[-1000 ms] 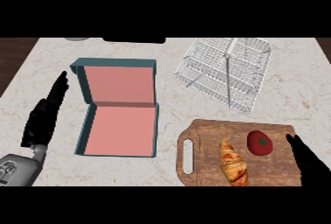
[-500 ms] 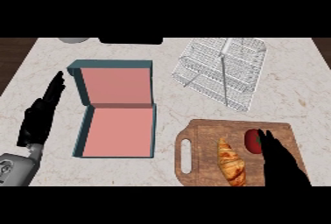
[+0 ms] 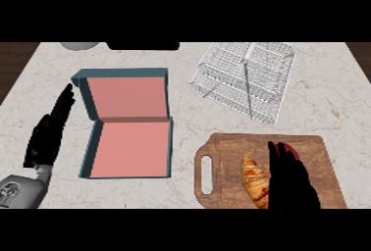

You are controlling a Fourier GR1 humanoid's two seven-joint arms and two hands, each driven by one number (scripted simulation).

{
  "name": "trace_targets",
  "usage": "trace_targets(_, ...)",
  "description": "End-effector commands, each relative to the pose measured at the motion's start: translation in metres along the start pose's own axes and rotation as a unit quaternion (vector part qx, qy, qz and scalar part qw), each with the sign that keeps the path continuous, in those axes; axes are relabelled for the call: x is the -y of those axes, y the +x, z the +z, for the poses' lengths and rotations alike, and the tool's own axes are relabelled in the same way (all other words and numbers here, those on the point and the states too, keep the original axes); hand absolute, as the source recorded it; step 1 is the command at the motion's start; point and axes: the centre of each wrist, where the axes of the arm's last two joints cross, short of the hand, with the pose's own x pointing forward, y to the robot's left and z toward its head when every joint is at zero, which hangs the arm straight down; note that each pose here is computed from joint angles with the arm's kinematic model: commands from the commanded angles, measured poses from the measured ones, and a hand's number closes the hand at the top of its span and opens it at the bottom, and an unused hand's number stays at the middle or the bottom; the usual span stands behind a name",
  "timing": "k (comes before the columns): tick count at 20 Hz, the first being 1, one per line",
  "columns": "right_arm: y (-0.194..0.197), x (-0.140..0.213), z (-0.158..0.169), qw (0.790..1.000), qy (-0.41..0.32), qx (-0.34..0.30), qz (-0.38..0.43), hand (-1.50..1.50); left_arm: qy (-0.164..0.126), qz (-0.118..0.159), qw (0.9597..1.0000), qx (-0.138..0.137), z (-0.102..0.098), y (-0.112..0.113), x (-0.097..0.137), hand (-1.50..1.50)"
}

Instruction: Pick the croissant from the cutting board and place it in the tiered basket

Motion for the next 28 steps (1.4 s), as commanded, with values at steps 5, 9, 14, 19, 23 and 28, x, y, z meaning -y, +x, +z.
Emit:
trace_targets(5,0.026,-0.016,0.008,0.993,-0.008,-0.097,0.071,-1.50,0.004,0.006,1.0000,-0.001,0.007,-0.002,0.007,0.00)
trace_targets(9,0.027,-0.026,0.010,0.991,0.001,-0.108,0.074,-1.50,0.008,-0.001,1.0000,-0.005,0.009,0.002,0.005,0.00)
trace_targets(14,0.038,-0.034,0.006,0.990,0.014,-0.124,0.073,-1.50,0.010,-0.009,0.9999,-0.007,-0.012,0.006,-0.010,0.00)
trace_targets(19,0.021,-0.052,0.000,0.990,0.014,-0.127,0.068,-1.50,0.010,0.004,0.9999,-0.002,-0.008,-0.004,0.003,0.00)
trace_targets(23,0.025,-0.038,-0.013,0.989,0.026,-0.129,0.073,-1.50,0.008,0.008,0.9999,-0.004,-0.005,-0.003,0.019,0.00)
trace_targets(28,0.024,-0.045,-0.029,0.989,0.041,-0.129,0.066,-1.50,0.011,-0.004,0.9999,0.003,0.001,0.006,-0.008,0.00)
